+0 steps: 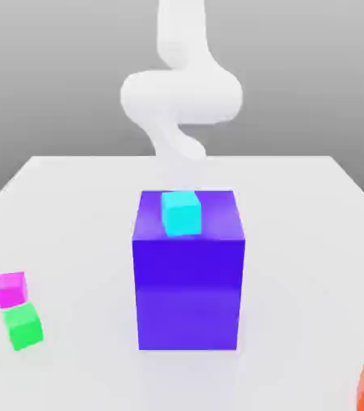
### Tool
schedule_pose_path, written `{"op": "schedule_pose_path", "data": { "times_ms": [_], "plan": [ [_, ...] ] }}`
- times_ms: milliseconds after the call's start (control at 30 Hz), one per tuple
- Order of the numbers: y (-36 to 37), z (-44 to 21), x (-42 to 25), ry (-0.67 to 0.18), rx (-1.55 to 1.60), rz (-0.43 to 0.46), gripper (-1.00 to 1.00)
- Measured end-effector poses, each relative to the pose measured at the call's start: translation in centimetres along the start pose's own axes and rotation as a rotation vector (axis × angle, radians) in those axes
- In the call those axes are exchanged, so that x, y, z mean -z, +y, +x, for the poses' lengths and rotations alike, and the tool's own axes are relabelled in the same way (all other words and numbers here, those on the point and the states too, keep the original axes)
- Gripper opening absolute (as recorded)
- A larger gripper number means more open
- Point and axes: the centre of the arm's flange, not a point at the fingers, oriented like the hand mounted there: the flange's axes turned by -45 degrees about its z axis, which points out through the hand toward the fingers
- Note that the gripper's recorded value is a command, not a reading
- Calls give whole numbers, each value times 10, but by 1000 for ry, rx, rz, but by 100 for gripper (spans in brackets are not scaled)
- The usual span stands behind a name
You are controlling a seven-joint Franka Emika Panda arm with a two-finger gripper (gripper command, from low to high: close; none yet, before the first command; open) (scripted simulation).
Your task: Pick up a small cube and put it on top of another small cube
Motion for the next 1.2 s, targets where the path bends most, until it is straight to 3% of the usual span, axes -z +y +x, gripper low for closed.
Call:
{"op": "schedule_pose_path", "data": {
  "times_ms": [167, 333, 533, 733, 933, 967, 1200],
  "plan": [
    [20, -6, -27, -36, -55, -28, 0],
    [120, -60, -139, -203, -333, -160, 0],
    [235, -173, -233, -388, -681, -305, 0],
    [325, -346, -277, -570, -1091, -451, 0],
    [330, -407, -324, -603, -1137, -469, 0],
    [330, -413, -330, -603, -1137, -470, -100],
    [330, -413, -331, -603, -1138, -470, -100]
  ]
}}
